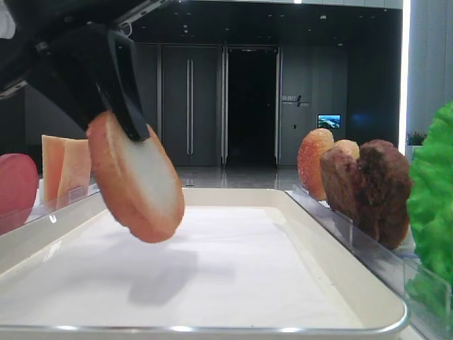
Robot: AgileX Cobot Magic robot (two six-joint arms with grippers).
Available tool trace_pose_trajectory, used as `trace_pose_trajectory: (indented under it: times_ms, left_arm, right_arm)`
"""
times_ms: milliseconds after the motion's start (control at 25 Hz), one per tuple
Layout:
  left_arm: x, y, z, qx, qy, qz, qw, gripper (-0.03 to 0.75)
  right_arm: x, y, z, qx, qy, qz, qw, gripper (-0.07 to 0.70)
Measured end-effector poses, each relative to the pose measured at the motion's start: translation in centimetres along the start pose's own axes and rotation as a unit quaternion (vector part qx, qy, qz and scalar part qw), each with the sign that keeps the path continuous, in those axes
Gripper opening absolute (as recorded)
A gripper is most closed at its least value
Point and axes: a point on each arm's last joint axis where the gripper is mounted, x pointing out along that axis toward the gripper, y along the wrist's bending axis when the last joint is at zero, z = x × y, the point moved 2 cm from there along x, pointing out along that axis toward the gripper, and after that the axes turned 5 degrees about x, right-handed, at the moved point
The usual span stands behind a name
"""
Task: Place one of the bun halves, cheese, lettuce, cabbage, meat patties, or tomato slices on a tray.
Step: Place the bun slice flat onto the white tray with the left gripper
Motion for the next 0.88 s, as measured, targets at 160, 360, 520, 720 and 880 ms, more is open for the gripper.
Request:
trace_pose_trajectory:
  times_ms: [160,360,520,720,880]
  left_arm:
    - [0.9,-0.3,0.4,0.004,-0.003,-0.023,0.9997,0.147]
    - [1.8,-0.1,0.6,0.0,0.0,-0.027,0.9996,0.147]
    - [2.0,-0.2,0.8,0.004,-0.008,-0.033,0.9994,0.147]
    - [2.6,-0.5,1.2,-0.001,-0.014,-0.055,0.9984,0.147]
    - [3.6,-0.4,1.2,-0.003,-0.003,-0.061,0.9982,0.147]
  right_arm:
    - [0.0,0.0,0.0,0.0,0.0,0.0,1.0,0.344]
    - [0.0,0.0,0.0,0.0,0.0,0.0,1.0,0.344]
    - [0.0,0.0,0.0,0.0,0.0,0.0,1.0,0.344]
    - [0.0,0.0,0.0,0.0,0.0,0.0,1.0,0.344]
    - [0.0,0.0,0.0,0.0,0.0,0.0,1.0,0.344]
